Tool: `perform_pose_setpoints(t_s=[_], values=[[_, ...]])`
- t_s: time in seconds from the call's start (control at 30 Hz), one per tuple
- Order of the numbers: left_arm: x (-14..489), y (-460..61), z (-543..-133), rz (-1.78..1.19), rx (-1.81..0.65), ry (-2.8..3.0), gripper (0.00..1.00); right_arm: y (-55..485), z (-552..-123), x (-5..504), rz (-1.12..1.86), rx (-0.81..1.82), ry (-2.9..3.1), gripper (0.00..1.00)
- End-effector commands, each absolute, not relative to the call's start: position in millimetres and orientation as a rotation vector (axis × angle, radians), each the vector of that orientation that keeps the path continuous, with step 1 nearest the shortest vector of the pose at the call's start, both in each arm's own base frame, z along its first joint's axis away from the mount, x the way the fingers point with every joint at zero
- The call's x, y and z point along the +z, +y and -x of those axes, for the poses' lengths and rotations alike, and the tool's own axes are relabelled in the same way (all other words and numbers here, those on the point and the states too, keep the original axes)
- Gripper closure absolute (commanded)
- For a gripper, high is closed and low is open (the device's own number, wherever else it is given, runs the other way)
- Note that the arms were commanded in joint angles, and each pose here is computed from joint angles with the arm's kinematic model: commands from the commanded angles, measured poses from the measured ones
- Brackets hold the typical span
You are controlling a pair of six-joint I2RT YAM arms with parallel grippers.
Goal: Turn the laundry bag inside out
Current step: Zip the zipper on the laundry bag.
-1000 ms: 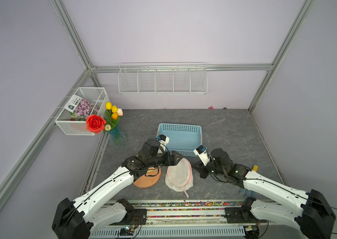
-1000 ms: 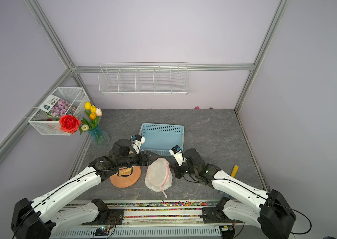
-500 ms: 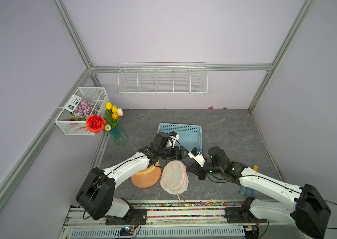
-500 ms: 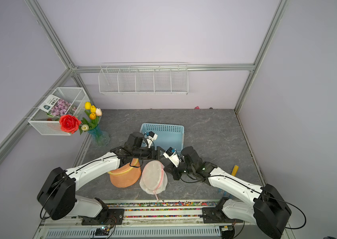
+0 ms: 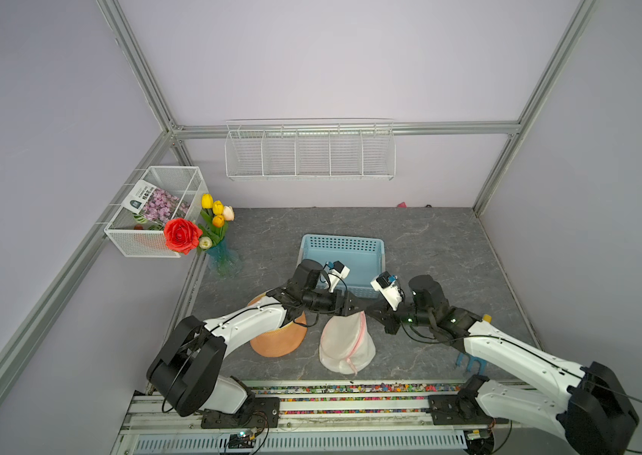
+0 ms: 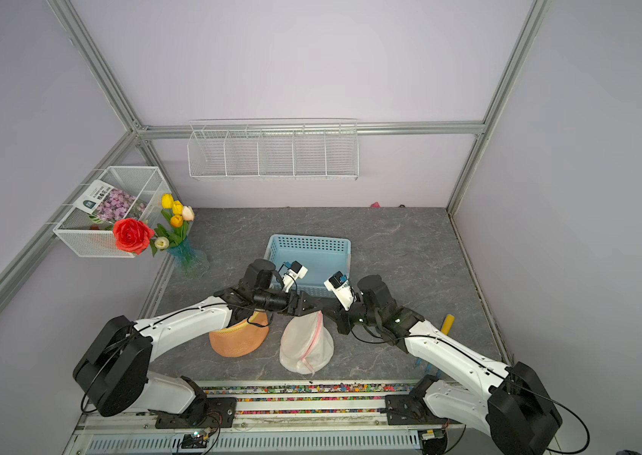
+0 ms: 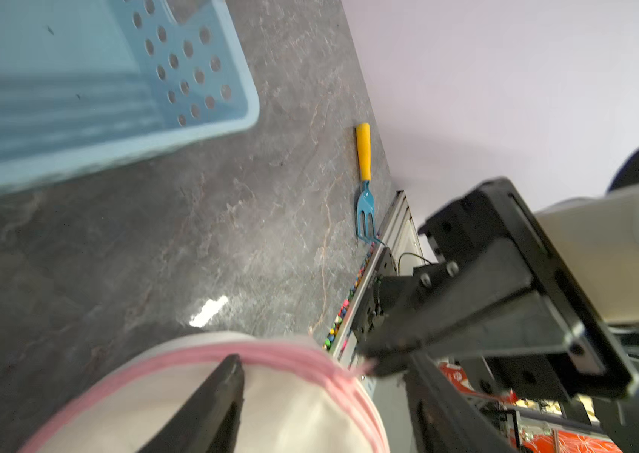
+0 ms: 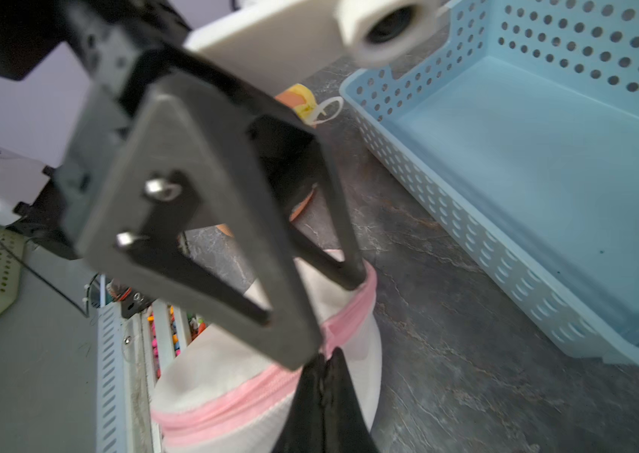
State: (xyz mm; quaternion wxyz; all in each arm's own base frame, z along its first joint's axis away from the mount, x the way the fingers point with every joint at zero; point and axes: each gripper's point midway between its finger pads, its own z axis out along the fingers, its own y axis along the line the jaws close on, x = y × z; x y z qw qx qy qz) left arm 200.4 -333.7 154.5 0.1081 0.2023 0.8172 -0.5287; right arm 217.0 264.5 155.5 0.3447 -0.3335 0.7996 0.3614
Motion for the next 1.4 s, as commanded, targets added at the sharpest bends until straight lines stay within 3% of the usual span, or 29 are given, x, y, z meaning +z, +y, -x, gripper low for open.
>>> perform_pose_setpoints(t_s=[0.0,0.33,0.5,0.67,0.83,1.13,1.37], values=[[161,-335,-186,-0.647,-1.577,2.38,0.36,259,-228,154,0.8,0.902,2.076,1.0],[154,-338,-181,-0.657,-1.409,2.426,0.44,254,-226,155,0.779,0.932,2.073,1.0],[174,-303,-221,-0.421,-1.059,2.357,0.21,257,-220,155,0.809,0.974,2.066,1.0],[165,-292,-239,-0.203,-1.018,2.438,0.23,260,-221,157,0.82,0.987,2.066,1.0],[147,-298,-247,-0.264,-0.893,2.612,0.22,264,-218,160,0.851,1.011,2.06,1.0],[129,-285,-248,0.093,-0.934,2.994,0.29,268,-212,157,0.943,1.026,2.069,1.0],[124,-295,-228,0.432,-1.18,3.066,0.35,268,-211,154,0.962,0.96,2.086,1.0]])
